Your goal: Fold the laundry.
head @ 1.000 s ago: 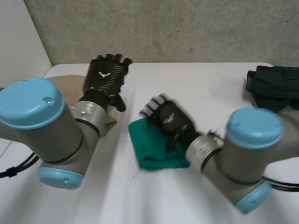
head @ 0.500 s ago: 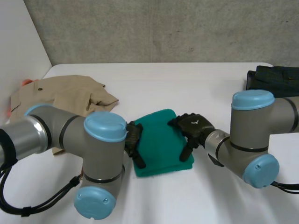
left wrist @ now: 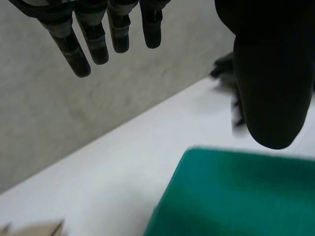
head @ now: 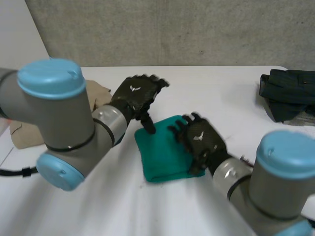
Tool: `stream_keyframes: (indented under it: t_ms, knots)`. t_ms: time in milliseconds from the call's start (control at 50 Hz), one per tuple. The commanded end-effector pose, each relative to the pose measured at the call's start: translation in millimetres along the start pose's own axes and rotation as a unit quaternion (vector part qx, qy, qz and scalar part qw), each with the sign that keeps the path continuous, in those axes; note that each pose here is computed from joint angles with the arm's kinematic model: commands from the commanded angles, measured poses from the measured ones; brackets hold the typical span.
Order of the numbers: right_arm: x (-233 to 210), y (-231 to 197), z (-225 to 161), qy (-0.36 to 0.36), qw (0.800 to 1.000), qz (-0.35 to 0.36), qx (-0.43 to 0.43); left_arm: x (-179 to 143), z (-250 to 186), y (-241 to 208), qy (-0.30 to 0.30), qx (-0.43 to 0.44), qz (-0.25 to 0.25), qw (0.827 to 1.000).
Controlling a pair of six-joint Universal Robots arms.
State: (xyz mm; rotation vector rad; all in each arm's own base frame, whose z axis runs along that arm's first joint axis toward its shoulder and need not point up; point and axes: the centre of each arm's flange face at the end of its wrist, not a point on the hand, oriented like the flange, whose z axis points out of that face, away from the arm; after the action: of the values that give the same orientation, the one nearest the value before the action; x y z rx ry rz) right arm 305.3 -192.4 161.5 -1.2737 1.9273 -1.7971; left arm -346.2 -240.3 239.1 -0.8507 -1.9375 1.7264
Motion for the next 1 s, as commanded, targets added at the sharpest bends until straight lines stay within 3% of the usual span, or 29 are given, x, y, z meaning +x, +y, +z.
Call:
stream_keyframes:
  t_ms: [20, 320, 760, 1000]
  knots:
    - [-31.1, 27.9, 6.9, -0.029, 1.000, -0.007, 0.003, 11.1, -0.5, -15.6, 0.098, 0.020, -0.002, 0.995]
    - [-31.0, 43.3, 50.9, -0.001, 0.997, -0.070, 0.043, 13.9, 0.5, -9.4, 0.103, 0.011, -0.006, 0.995]
    - [-19.1, 29.1, 82.9, 0.017, 0.994, -0.068, 0.082, 10.6, 1.7, -12.3, 0.100, 0.017, -0.005, 0.995]
    - [64.9, -27.5, 107.1, 0.134, 0.973, -0.062, 0.179, -3.2, 2.9, -31.8, 0.082, 0.045, 0.001, 0.996]
